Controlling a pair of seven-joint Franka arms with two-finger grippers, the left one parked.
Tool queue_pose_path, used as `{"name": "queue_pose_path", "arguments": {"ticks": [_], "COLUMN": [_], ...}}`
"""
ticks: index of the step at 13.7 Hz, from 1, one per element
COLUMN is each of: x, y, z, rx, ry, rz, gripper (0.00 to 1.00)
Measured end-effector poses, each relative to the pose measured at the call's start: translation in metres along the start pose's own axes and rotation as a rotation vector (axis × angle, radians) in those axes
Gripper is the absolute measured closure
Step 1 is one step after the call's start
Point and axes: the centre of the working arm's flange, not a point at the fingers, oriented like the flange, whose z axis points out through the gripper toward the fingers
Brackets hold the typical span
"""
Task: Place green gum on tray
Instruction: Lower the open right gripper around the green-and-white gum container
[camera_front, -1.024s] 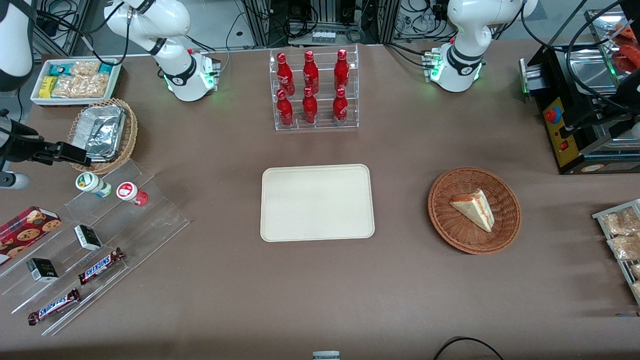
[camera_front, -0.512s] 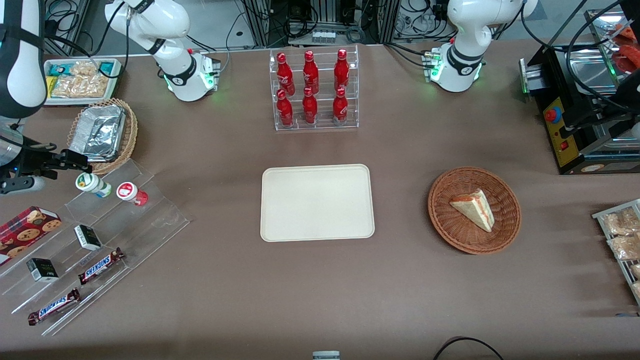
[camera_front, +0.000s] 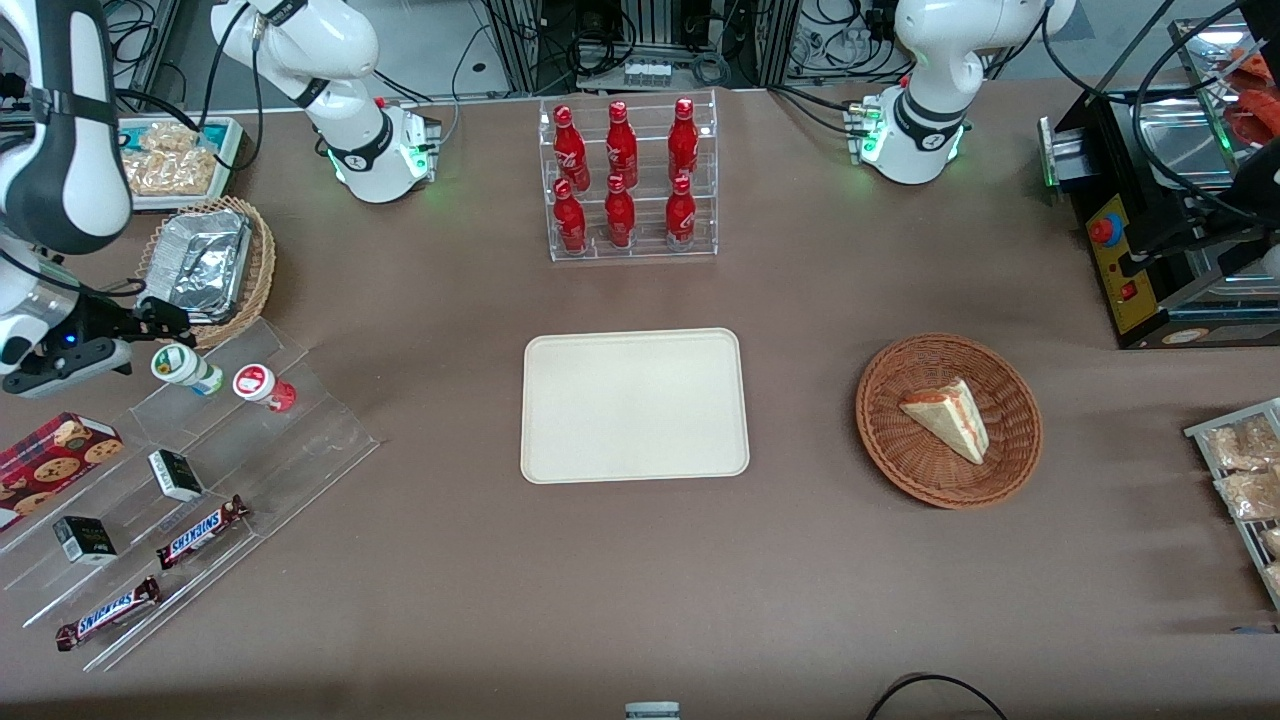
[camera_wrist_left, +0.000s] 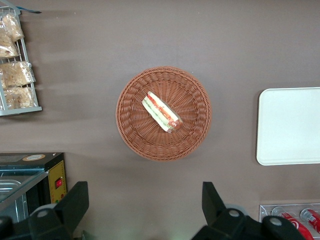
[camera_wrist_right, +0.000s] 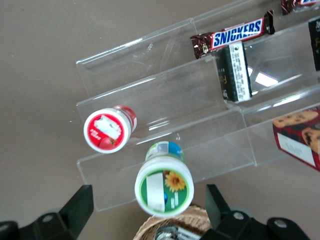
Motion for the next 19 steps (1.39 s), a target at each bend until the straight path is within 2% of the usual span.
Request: {"name": "queue_pose_path", "arguments": {"ticks": [4,12,15,16,18,19], "x": [-0.001,-0.01,-0.009,-0.009,-0.008,-0.007], "y": [-0.001,0.01,0.011,0.011,0.012,0.012], "z": [0.011,0.028,0.032,0.034,0.035,0.035], "rx": [-0.022,-0.014,-0.015,-0.014,-0.016,-0.017], "ry": [0.024,0.012,0.012,0.011,0.013,0.014], "rz": [-0.043,-0.059,-0.06,-0.061,-0.062,-0.063], "gripper": [0.0,0.0,0.04,0.1,0.35,0.42]}}
